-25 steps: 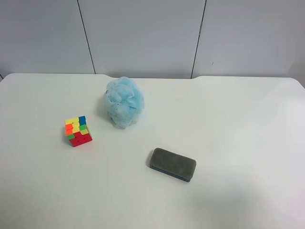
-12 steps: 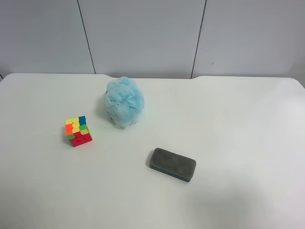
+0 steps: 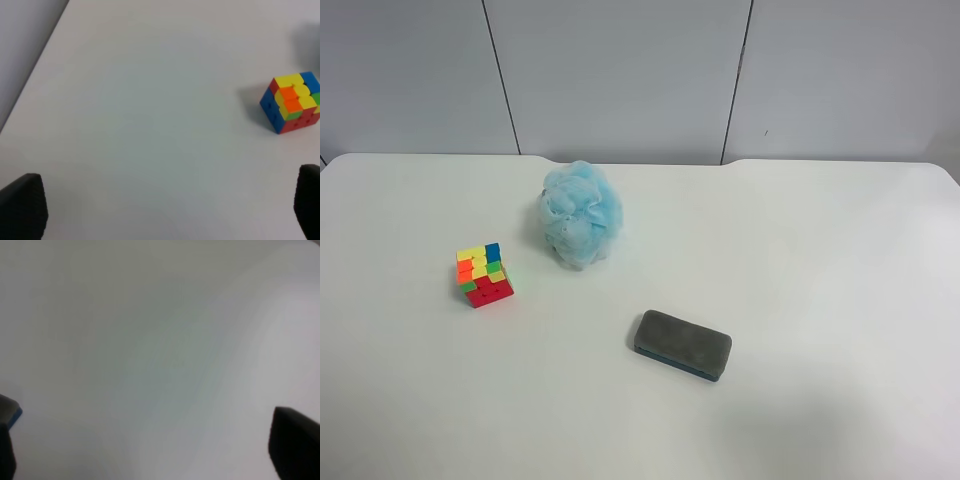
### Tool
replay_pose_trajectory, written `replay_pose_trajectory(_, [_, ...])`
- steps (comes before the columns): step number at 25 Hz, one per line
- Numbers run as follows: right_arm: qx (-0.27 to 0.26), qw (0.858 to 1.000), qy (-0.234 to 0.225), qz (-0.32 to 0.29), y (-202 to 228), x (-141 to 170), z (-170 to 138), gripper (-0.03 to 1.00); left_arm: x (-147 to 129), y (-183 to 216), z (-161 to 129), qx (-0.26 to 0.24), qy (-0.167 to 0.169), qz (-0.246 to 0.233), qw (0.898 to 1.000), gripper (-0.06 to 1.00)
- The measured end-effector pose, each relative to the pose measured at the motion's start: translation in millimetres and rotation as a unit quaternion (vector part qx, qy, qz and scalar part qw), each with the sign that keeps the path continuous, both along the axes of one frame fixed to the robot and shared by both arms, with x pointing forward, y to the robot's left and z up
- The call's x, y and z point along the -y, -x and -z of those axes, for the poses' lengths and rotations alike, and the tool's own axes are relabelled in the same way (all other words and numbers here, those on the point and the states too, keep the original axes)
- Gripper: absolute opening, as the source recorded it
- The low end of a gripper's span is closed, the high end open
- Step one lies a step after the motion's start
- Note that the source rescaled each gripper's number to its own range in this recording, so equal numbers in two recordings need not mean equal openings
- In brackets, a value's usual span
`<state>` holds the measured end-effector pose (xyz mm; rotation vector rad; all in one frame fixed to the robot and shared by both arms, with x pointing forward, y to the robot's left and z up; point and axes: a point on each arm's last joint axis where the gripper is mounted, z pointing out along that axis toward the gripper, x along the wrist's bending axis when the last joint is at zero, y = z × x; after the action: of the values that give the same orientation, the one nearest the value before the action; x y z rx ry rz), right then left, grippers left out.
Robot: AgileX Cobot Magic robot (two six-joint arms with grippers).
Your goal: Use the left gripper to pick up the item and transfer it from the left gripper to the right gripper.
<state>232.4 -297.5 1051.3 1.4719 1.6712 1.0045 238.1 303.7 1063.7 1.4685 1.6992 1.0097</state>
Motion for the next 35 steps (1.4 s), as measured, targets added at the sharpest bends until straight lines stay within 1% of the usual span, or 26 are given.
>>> replay_pose_trajectory(4, [0.0, 1.0, 0.0, 0.0, 0.0, 0.0, 0.0, 1.0, -1.4, -19.8, -13.5, -0.073, 0.023, -0.003, 0.997, 1.0])
replay_pose_trajectory(6, [0.0, 1.0, 0.0, 0.0, 0.0, 0.0, 0.0, 1.0, -2.6, -35.7, -19.7, -0.118, 0.04, -0.008, 0.992, 1.0])
replay_pose_trajectory(8, [0.0, 1.0, 0.0, 0.0, 0.0, 0.0, 0.0, 1.0, -3.9, -52.2, -27.4, -0.147, 0.055, -0.012, 0.987, 1.0])
replay_pose_trajectory(11, [0.0, 1.0, 0.0, 0.0, 0.0, 0.0, 0.0, 1.0, -7.1, -79.5, -34.5, -0.189, 0.067, -0.02, 0.979, 1.0])
replay_pose_trajectory(17, [0.0, 1.0, 0.0, 0.0, 0.0, 0.0, 0.0, 1.0, -13.4, -133.0, -29.8, -0.274, 0.092, -0.042, 0.956, 1.0])
replay_pose_trajectory(18, [0.0, 1.0, 0.0, 0.0, 0.0, 0.0, 0.0, 1.0, -14.4, -141.6, -26.8, -0.288, 0.095, -0.044, 0.952, 1.0])
replay_pose_trajectory(22, [0.0, 1.0, 0.0, 0.0, 0.0, -0.1, 0.0, 1.0, -13.9, -169.7, -9.0, -0.338, 0.122, -0.043, 0.932, 1.0])
replay_pose_trajectory(24, [0.0, 1.0, 0.0, 0.0, 0.0, -0.1, 0.0, 1.0, -12.2, -181.5, 0.1, -0.352, 0.135, -0.039, 0.925, 1.0])
replay_pose_trajectory(26, [0.0, 1.0, 0.0, 0.0, 0.0, -0.1, 0.0, 1.0, -6.5, -191.8, 6.4, -0.354, 0.138, -0.03, 0.925, 1.0])
replay_pose_trajectory(29, [0.0, 1.0, 0.0, 0.0, 0.0, -0.1, 0.0, 1.0, 11.5, -206.4, 14.7, -0.349, 0.144, -0.016, 0.926, 1.0])
replay_pose_trajectory(35, [0.0, 1.0, 0.0, 0.0, 0.0, -0.1, 0.0, 1.0, 50.0, -231.7, 40.6, -0.359, 0.158, -0.001, 0.92, 1.0])
